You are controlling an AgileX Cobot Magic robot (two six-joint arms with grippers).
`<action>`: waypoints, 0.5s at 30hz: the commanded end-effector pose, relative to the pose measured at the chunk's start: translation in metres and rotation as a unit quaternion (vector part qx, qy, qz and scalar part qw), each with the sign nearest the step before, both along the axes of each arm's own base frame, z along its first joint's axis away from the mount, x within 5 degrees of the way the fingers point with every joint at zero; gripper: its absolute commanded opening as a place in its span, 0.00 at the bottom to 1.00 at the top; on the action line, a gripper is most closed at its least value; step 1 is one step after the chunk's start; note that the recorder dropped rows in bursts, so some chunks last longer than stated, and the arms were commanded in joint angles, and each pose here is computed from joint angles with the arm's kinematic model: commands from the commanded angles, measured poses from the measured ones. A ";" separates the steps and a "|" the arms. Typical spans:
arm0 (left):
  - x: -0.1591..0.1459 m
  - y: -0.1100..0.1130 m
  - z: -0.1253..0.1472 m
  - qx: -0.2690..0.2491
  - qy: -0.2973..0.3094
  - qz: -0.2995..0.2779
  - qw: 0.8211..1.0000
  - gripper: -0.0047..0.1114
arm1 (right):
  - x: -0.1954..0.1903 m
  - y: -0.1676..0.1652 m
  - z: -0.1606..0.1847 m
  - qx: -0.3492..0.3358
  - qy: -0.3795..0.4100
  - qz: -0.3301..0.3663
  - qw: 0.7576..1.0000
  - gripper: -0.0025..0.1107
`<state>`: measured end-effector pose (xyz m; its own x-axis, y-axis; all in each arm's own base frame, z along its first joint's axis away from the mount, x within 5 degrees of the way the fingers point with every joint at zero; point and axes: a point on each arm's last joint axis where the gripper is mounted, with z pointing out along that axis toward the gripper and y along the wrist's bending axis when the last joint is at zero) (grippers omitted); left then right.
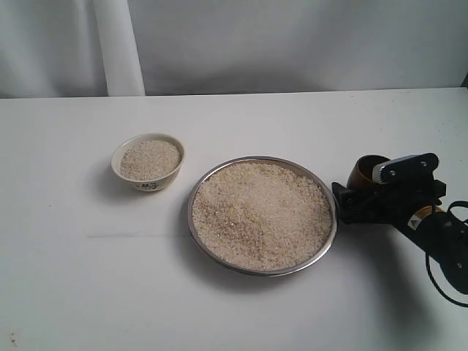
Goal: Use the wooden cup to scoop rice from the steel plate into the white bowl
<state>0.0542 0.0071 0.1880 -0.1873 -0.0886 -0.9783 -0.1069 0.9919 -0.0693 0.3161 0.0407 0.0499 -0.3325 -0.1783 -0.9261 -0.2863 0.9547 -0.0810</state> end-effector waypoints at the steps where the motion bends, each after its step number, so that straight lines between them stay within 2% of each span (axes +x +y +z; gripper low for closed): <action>1: 0.000 0.000 0.000 -0.005 -0.003 -0.003 1.000 0.04 | 0.002 0.001 0.002 -0.001 -0.013 0.007 1.000 0.95; 5: 0.000 0.000 0.000 -0.003 -0.002 -0.003 1.000 0.04 | 0.002 0.001 0.002 0.000 -0.013 0.006 1.000 0.94; 8: 0.000 0.000 0.000 -0.003 -0.002 -0.003 1.000 0.04 | 0.002 0.001 0.002 -0.001 -0.013 0.008 1.000 0.87; 15: 0.000 0.000 0.000 -0.003 -0.002 -0.003 1.000 0.04 | 0.003 -0.001 0.003 0.006 -0.012 -0.010 1.000 0.46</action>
